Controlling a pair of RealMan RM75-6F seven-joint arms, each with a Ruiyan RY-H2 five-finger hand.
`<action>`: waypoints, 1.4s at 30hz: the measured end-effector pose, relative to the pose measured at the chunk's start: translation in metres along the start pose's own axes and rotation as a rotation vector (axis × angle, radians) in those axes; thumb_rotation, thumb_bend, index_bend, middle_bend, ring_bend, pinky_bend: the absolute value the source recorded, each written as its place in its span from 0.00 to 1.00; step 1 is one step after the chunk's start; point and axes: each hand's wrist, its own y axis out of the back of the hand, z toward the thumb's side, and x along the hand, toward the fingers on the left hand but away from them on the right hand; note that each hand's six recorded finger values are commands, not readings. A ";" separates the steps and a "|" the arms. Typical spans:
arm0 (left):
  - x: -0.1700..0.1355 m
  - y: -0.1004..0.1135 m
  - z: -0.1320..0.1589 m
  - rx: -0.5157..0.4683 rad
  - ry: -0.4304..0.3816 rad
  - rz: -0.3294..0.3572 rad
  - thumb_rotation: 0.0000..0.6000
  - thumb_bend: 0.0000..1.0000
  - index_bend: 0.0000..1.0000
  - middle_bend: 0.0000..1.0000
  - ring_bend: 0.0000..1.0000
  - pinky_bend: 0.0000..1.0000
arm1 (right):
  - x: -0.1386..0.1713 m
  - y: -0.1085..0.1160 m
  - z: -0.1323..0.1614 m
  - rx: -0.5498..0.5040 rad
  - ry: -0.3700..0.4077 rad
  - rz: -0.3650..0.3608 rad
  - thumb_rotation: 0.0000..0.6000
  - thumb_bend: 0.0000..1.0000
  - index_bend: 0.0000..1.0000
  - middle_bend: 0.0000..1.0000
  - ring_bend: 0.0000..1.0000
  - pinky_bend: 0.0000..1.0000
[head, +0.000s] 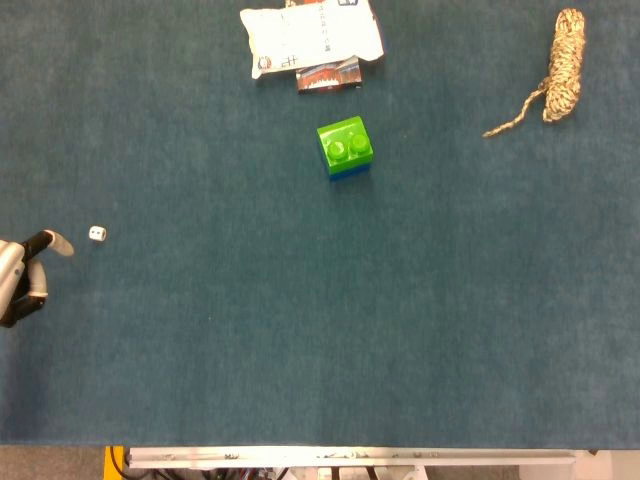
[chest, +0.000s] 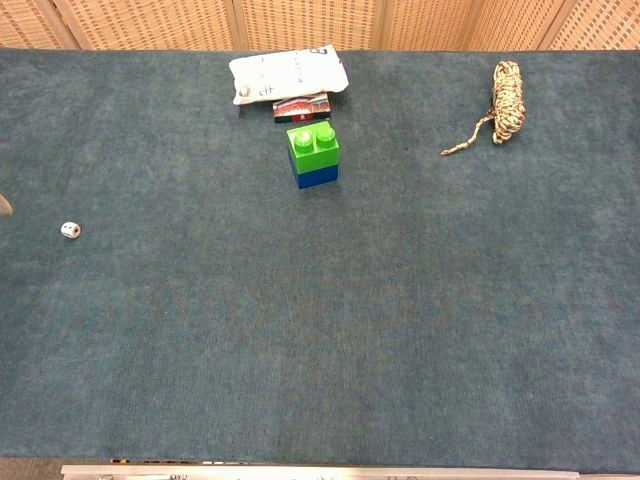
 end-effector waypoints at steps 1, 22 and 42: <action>0.001 -0.002 -0.001 -0.004 0.002 -0.008 1.00 0.84 0.35 1.00 1.00 0.93 | 0.000 0.000 0.000 0.000 0.000 0.002 1.00 0.09 0.19 0.20 0.09 0.28; 0.024 -0.035 -0.004 -0.024 0.028 -0.112 1.00 0.85 0.35 1.00 1.00 0.92 | 0.000 0.007 -0.004 -0.009 -0.014 -0.024 1.00 0.09 0.20 0.20 0.09 0.28; 0.046 -0.056 0.001 -0.003 0.054 -0.135 1.00 0.85 0.33 1.00 1.00 0.93 | 0.004 0.017 -0.008 -0.023 -0.024 -0.054 1.00 0.09 0.20 0.20 0.09 0.28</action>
